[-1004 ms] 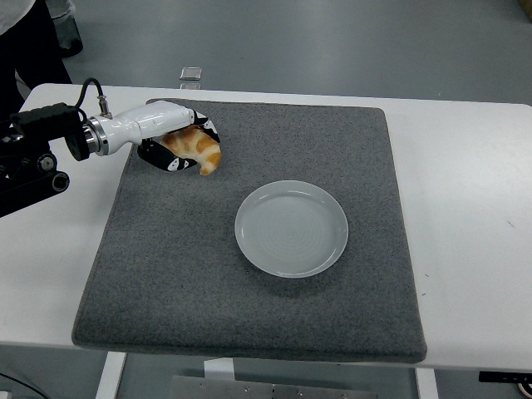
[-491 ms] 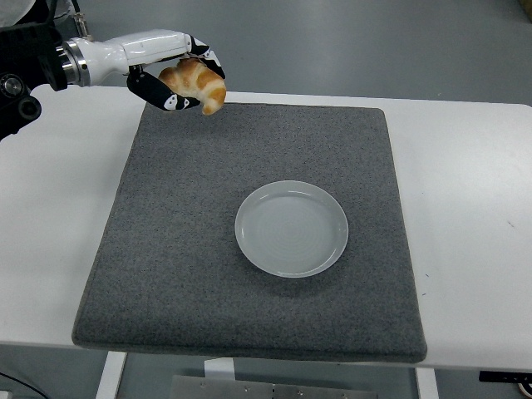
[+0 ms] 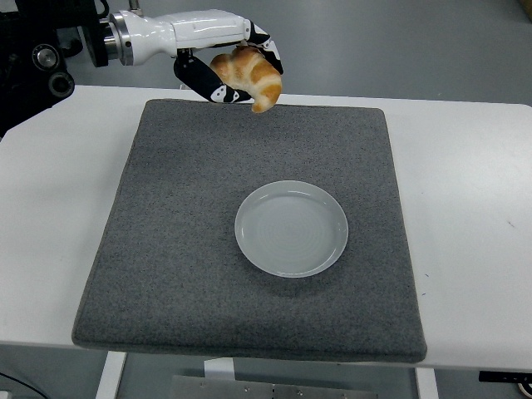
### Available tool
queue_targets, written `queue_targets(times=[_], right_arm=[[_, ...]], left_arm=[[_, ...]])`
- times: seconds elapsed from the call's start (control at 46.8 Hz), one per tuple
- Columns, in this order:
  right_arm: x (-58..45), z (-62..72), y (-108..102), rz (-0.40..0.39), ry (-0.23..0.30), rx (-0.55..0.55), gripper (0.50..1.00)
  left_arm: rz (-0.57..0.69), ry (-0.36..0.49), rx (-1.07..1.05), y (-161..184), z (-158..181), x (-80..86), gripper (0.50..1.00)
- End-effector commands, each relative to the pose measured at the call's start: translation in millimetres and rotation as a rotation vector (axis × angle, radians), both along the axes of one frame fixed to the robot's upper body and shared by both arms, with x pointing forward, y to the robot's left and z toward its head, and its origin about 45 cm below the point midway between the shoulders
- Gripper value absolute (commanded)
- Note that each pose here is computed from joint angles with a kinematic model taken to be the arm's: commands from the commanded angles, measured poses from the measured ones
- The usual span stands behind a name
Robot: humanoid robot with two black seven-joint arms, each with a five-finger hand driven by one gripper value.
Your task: Place the bread on the plate
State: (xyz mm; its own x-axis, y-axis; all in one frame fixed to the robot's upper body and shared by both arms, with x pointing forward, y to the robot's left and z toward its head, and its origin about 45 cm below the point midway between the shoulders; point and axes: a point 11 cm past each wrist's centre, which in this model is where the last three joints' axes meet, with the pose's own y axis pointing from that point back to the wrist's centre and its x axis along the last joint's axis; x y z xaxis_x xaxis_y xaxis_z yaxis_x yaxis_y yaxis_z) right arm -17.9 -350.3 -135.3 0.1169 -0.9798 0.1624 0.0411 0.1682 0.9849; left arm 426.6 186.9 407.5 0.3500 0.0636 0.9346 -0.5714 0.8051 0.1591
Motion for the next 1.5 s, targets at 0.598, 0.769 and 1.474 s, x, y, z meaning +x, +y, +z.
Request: queue_targets(times=[0.598,0.769,1.474], right_arm=[[0.0,0.0,0.0,0.0,0.0,0.0,0.93],[0.0,0.0,0.0,0.0,0.0,0.0,0.932],[0.0,0.0,0.0,-0.001,0.0,0.0,0.932]], left_arm=[[-0.141,-0.023,0.067,-54.1,-38.3,-19.8,0.5],[-0.168,-0.023,0.11,-63.1,-72.0,-27.7,0.5],[-0.137,0.042,0.168,-61.4,-166.2,-39.8,0.5]])
